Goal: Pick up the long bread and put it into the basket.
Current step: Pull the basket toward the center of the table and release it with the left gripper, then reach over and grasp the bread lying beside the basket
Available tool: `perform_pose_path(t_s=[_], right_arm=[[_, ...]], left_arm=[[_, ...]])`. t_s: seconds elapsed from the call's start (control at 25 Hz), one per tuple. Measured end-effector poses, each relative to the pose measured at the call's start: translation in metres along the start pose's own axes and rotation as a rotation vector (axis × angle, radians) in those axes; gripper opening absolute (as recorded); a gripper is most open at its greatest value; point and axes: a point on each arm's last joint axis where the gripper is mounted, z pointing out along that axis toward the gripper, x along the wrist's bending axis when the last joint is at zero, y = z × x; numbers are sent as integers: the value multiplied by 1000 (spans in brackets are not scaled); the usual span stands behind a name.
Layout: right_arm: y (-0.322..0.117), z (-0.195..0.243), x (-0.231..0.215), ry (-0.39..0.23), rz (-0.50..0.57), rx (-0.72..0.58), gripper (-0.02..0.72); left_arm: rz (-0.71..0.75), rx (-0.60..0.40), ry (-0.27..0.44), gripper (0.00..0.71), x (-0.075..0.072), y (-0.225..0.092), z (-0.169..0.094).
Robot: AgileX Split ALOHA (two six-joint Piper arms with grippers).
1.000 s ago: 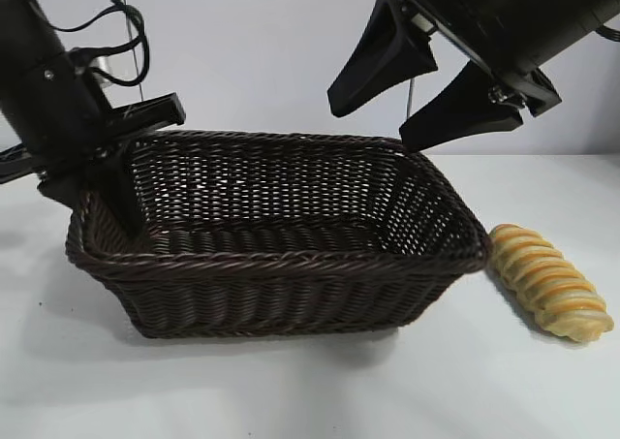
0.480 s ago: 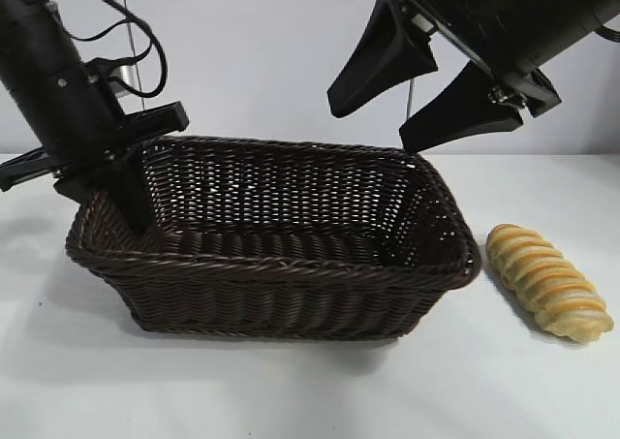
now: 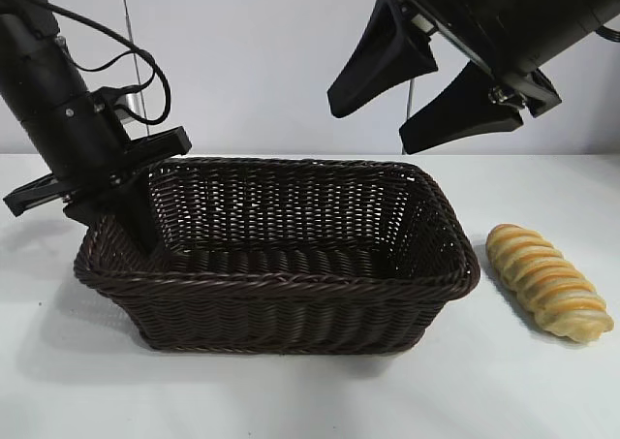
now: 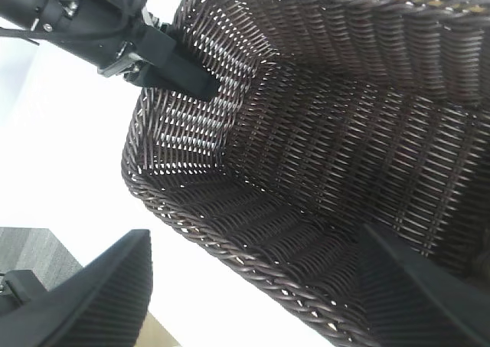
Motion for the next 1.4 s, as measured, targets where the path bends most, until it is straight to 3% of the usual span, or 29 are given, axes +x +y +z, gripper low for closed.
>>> perform_pose_path(t_s=[0.16, 0.28, 0.56, 0.96, 1.24, 1.4], right_arm=[[0, 0, 0, 0, 0, 0, 538], [0, 0, 0, 0, 0, 0, 538], [0, 0, 0, 0, 0, 0, 538], [-2, 0, 1, 15, 14, 26, 538], [-3, 0, 2, 19, 38, 34, 538], [-3, 0, 2, 20, 41, 35, 538]], left_arm=[[-4, -1, -6, 438, -1, 0, 0], [6, -9, 0, 491, -1, 0, -4], [90, -71, 49, 508, -13, -8, -44], [173, -253, 27, 508, -42, -37, -121], [129, -306, -50, 508, -46, -65, -126], [92, -316, -110, 508, -48, -63, -120]])
